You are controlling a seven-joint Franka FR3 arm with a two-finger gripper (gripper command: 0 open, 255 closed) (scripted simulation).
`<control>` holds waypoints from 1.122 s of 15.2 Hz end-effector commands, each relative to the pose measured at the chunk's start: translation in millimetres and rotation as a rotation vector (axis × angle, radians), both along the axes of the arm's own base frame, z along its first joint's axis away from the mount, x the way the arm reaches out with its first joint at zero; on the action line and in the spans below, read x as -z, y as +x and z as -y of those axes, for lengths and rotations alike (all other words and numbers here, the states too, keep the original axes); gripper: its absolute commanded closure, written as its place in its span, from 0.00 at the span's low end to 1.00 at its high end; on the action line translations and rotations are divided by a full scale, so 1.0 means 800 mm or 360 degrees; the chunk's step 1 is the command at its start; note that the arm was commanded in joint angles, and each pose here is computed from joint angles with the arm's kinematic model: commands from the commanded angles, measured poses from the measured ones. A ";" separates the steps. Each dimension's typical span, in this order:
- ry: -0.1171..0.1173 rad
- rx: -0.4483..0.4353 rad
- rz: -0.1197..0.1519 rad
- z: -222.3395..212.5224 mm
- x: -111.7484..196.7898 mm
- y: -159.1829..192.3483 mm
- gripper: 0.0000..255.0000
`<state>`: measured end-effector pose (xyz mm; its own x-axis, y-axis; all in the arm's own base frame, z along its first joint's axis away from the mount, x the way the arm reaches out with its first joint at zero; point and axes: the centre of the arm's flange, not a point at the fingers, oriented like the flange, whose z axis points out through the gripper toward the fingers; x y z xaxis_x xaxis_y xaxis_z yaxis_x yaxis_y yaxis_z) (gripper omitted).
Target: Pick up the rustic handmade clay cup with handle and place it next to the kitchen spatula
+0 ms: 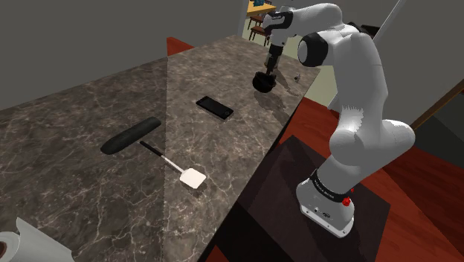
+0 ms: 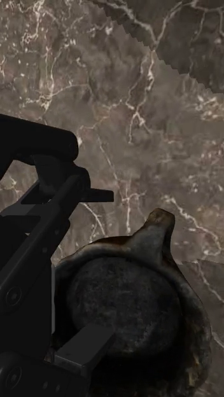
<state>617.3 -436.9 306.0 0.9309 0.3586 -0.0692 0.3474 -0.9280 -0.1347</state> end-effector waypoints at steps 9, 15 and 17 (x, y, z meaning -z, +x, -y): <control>0.0002 -0.0005 0.0001 -0.001 0.049 -0.001 0.00; 0.0002 -0.0005 0.0001 -0.001 0.049 -0.001 1.00; 0.0002 -0.0005 0.0001 -0.001 0.049 -0.001 1.00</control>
